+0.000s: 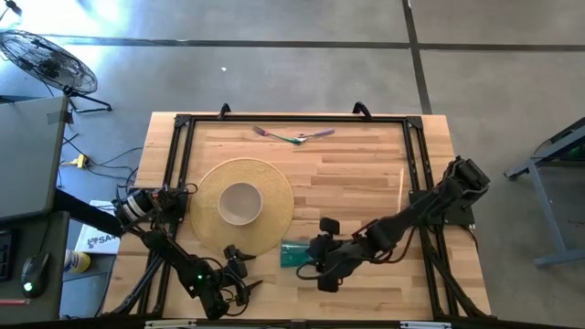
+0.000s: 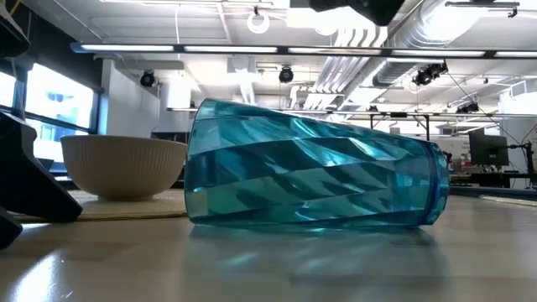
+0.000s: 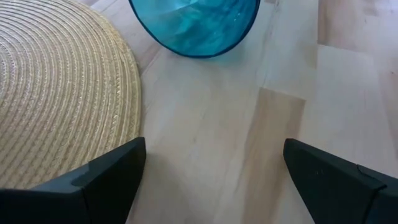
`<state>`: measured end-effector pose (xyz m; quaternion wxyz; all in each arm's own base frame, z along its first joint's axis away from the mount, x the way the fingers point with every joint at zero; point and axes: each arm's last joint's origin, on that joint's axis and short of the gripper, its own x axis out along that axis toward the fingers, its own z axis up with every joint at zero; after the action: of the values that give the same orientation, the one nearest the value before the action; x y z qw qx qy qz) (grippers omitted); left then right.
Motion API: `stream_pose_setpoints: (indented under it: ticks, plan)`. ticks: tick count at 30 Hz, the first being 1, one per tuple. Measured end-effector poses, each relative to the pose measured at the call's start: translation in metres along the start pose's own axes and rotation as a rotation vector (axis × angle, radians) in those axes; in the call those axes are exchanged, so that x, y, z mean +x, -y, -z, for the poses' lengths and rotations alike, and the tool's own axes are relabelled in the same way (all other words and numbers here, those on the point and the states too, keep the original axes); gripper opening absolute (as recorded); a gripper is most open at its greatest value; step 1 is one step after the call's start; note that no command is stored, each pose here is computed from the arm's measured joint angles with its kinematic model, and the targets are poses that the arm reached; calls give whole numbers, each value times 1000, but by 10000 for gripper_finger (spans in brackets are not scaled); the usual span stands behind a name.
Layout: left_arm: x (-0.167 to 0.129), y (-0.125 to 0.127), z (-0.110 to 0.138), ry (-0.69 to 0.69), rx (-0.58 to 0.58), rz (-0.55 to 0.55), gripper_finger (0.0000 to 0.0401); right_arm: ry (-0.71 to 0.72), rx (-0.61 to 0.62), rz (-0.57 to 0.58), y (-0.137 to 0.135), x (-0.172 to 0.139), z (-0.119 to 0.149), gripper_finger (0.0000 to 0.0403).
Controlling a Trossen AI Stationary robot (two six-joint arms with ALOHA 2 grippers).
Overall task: Pick & Place Utensil
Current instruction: Put the blue cup on the brown mat to the top right of the white bowl
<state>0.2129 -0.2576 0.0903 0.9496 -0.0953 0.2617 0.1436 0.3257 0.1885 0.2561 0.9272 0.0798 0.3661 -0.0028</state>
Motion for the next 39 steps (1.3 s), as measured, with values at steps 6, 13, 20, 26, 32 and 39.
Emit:
stream_pose_setpoints:
  ticks: [6,13,20,26,32,39]
  plan:
    - [0,0,0,-1,-3,3,374,-56,-9,-74,-9,11,-2,218]
    - [0,0,0,0,-3,2,374,-202,-46,-31,-8,25,-6,293]
    - [0,0,0,0,-1,0,374,-414,2,44,14,42,-3,299]
    - [0,0,0,-1,0,0,374,-476,17,35,32,55,-5,299]
    - [0,0,0,-1,1,-1,374,-539,-2,45,40,58,2,299]
    - [0,0,0,-1,2,-2,374,-575,50,-29,44,74,21,299]
